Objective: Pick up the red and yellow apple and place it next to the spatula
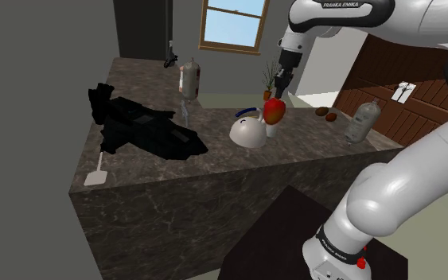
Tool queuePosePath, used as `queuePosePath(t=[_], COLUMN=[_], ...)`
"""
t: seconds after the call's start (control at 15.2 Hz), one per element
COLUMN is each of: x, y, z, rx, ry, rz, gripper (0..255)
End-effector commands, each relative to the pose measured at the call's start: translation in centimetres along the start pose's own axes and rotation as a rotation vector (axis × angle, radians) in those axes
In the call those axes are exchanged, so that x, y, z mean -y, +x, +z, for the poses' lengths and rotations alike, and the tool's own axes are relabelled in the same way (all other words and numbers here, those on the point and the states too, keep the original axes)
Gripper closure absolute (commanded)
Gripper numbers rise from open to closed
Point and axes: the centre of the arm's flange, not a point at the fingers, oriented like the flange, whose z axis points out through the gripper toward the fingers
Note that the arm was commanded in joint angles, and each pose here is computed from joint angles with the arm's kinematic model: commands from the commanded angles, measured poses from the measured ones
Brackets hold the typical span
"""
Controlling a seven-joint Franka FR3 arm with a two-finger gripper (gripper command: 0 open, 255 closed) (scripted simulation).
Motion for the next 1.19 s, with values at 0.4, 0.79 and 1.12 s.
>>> queuePosePath(t=[0.4,0.79,1.12], x=[8.4,15.0,20.5], y=[5.2,9.2,12.6], z=[2.2,4.0,5.5], rx=[0.0,0.0,0.0], ry=[0.0,0.0,0.0], rz=[0.0,0.0,0.0], gripper=[255,255,255])
